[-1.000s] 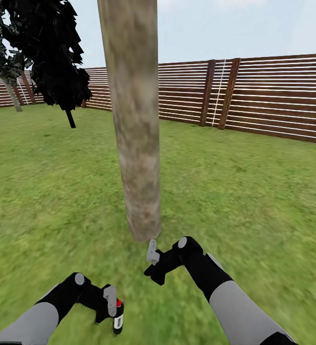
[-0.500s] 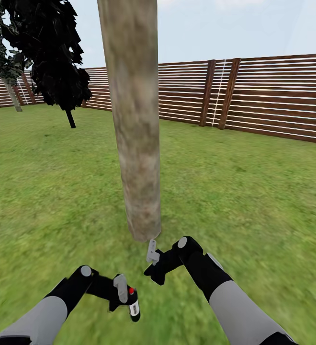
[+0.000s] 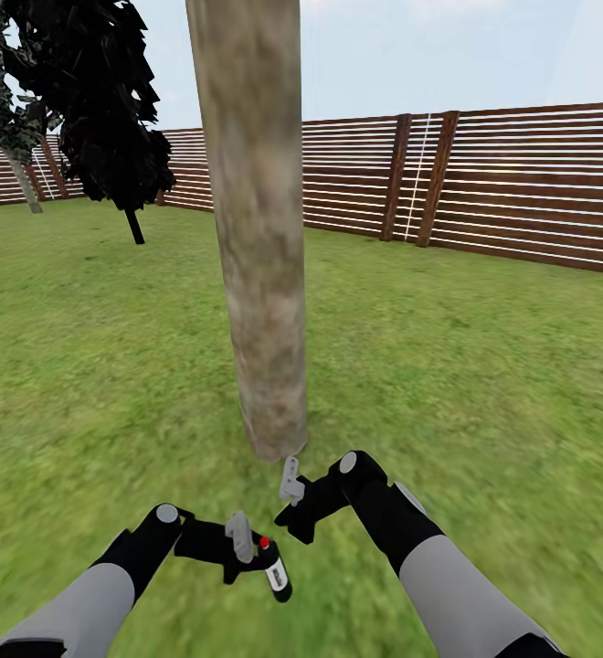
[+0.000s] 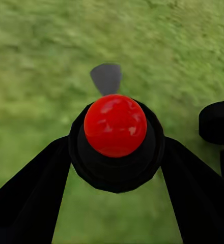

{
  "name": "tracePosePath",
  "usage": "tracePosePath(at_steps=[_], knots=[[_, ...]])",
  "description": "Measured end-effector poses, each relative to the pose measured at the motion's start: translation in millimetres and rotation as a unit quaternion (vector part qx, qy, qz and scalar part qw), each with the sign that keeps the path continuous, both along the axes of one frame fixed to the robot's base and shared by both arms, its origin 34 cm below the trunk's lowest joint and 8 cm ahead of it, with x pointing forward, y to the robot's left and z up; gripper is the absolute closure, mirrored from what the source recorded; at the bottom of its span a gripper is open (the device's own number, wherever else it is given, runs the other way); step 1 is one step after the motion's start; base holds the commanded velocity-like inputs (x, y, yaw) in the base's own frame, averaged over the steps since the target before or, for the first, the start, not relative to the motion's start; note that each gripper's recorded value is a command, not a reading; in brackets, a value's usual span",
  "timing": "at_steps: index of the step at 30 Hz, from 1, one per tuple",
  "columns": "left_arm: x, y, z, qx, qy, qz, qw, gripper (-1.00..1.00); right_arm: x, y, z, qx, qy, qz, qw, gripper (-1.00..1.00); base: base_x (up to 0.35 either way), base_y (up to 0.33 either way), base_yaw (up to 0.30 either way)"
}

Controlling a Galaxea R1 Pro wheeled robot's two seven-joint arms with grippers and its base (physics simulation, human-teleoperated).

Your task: In the garden, pick up the pesticide atomizer on the floor and spray pesticide onto both trees until each tree trunk is fully covered.

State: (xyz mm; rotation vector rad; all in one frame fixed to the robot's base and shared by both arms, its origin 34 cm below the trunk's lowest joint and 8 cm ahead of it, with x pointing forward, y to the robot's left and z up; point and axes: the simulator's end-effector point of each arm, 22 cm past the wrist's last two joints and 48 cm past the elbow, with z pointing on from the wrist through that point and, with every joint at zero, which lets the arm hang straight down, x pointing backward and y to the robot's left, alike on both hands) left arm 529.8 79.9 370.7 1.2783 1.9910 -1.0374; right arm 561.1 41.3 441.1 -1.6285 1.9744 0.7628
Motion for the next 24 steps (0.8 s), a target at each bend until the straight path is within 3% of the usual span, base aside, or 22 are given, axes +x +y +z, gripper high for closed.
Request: tracePosePath(at_steps=[9,13,24], knots=[[0.4,-6.2,2.4,-0.006,0.001,0.001,1.0,1.0,0.0,0.0,0.1,0.0,0.0,0.0,1.0,1.0,0.0,0.0,0.0],[6.5,-15.5,11.9,-0.031,0.0,0.016,0.9994,1.0,0.0,0.0,0.0,0.0,0.0,0.0,1.0,1.0,0.0,0.0,0.0],[19.1,-18.9,23.8,-0.049,-0.007,0.029,0.9984,1.0,0.0,0.0,0.1,0.0,0.0,0.0,1.0,1.0,0.0,0.0,0.0]])
